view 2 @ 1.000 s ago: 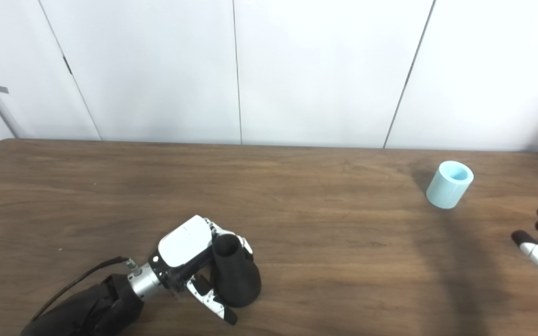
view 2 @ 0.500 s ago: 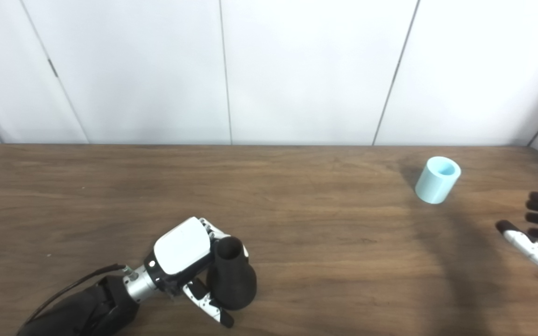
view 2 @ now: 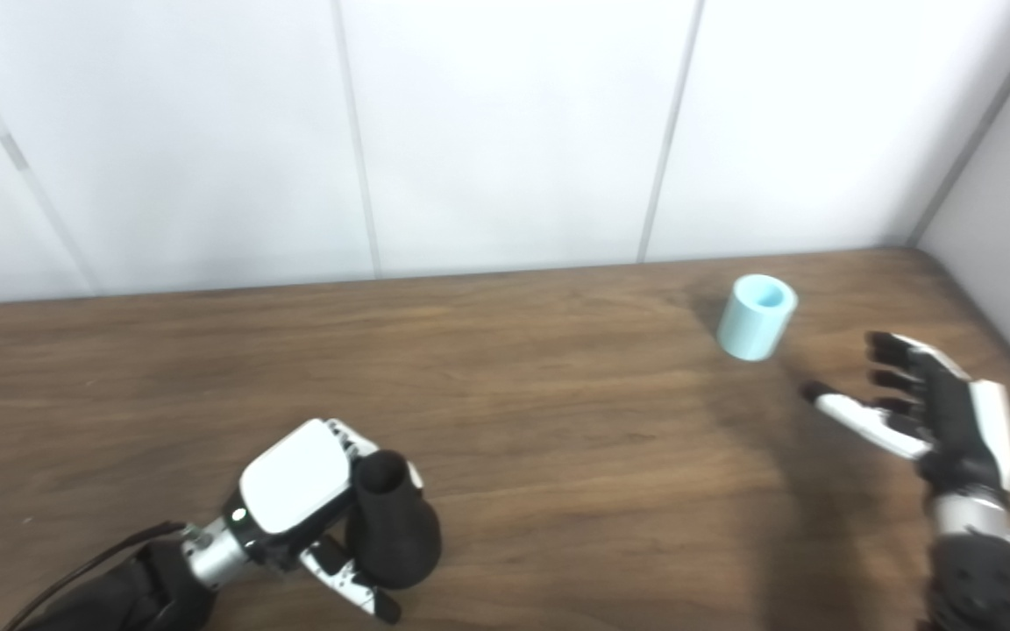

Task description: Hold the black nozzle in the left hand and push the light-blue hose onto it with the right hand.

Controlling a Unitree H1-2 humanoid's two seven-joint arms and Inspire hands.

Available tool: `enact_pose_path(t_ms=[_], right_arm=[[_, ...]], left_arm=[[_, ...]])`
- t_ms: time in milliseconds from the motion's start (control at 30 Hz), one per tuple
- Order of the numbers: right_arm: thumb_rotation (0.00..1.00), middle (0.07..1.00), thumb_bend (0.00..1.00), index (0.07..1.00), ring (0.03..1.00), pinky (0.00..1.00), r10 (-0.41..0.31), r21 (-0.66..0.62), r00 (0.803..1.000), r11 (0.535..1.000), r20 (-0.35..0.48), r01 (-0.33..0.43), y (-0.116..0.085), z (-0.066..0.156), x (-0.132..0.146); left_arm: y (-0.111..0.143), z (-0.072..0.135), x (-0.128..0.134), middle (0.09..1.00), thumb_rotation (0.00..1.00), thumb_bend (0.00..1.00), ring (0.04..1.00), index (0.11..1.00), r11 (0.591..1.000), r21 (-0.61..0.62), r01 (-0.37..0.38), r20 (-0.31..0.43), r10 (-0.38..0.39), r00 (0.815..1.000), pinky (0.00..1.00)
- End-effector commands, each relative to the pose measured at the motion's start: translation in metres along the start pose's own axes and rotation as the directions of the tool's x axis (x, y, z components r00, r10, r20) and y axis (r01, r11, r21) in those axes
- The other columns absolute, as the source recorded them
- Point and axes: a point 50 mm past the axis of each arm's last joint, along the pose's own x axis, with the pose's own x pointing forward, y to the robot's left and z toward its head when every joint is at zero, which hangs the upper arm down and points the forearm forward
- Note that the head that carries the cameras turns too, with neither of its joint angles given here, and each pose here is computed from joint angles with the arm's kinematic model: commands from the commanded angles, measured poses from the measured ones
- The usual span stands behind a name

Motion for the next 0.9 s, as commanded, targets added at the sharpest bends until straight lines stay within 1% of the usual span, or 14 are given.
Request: enact_pose_path(t_ms=[0,100,167,267,400,500,600,633,667,733,767,867], right_arm=[[0.35,0.833,0.92,0.836,0.802,0.72,-0.037,-0.016,0.998,0.999,0.042,0.038,-0.004,0.012,0.014],[0.37,0.845,0.93,0.856,0.817,0.74,-0.026,-0.023,0.999,0.999,0.047,0.027,0.003,0.008,0.026],[0.37,0.824,0.94,0.842,0.785,0.69,-0.029,-0.034,0.998,0.999,0.061,0.031,0.006,0.005,0.033],[0.36,0.816,0.95,0.835,0.777,0.67,-0.024,-0.043,0.996,0.999,0.081,0.027,0.01,0.001,0.042],[0.41,0.822,0.93,0.837,0.792,0.69,-0.006,-0.094,0.998,0.995,0.058,0.011,0.014,-0.001,0.052],[0.46,0.835,0.95,0.86,0.807,0.71,0.008,-0.11,0.999,0.994,0.033,-0.004,0.018,-0.003,0.061],[0.44,0.862,0.93,0.889,0.823,0.73,0.012,-0.07,1.0,0.997,0.021,-0.01,0.021,-0.004,0.07],[0.45,0.871,0.9,0.892,0.831,0.73,0.01,-0.07,1.0,0.998,0.019,-0.009,0.021,-0.004,0.074],[0.45,0.871,0.9,0.892,0.831,0.73,0.009,-0.071,1.0,0.997,0.018,-0.007,0.021,-0.005,0.077],[0.45,0.861,0.9,0.888,0.815,0.7,-0.008,-0.074,1.0,0.997,0.007,0.009,0.022,-0.005,0.085],[0.44,0.825,0.91,0.873,0.768,0.64,-0.016,-0.072,1.0,0.997,0.002,0.016,0.022,-0.005,0.087],[0.43,0.772,0.93,0.851,0.697,0.57,-0.028,-0.065,1.0,0.997,-0.003,0.027,0.024,-0.006,0.094]], left_arm=[[-0.037,0.008,-0.044,0.23,0.04,0.52,0.156,0.476,0.979,0.032,0.2,0.003,-0.2,0.98,0.08],[-0.039,0.006,-0.046,0.228,0.04,0.52,0.15,0.477,0.98,0.031,0.198,-0.002,-0.198,0.98,0.07],[-0.038,0.005,-0.045,0.224,0.04,0.52,0.143,0.479,0.981,0.025,0.19,-0.002,-0.191,0.982,0.07],[-0.039,0.005,-0.044,0.224,0.04,0.52,0.144,0.477,0.983,0.028,0.181,0.002,-0.181,0.983,0.07],[-0.04,0.005,-0.042,0.213,0.04,0.52,0.138,0.476,0.984,0.037,0.176,0.011,-0.176,0.984,0.06],[-0.041,0.004,-0.043,0.214,0.04,0.52,0.142,0.475,0.983,0.036,0.182,0.008,-0.182,0.983,0.06],[-0.04,0.005,-0.045,0.209,0.04,0.52,0.136,0.475,0.983,0.043,0.178,0.011,-0.179,0.984,0.06],[-0.04,0.005,-0.046,0.212,0.04,0.52,0.137,0.475,0.984,0.042,0.174,0.011,-0.175,0.985,0.06],[-0.04,0.005,-0.046,0.212,0.04,0.52,0.137,0.475,0.984,0.041,0.171,0.011,-0.171,0.985,0.06],[-0.041,0.005,-0.047,0.213,0.04,0.52,0.137,0.475,0.985,0.038,0.168,0.009,-0.169,0.986,0.06],[-0.041,0.006,-0.048,0.212,0.04,0.52,0.137,0.475,0.985,0.04,0.169,0.01,-0.169,0.986,0.06],[-0.04,0.006,-0.047,0.212,0.04,0.52,0.135,0.476,0.984,0.047,0.171,0.016,-0.172,0.985,0.06]])
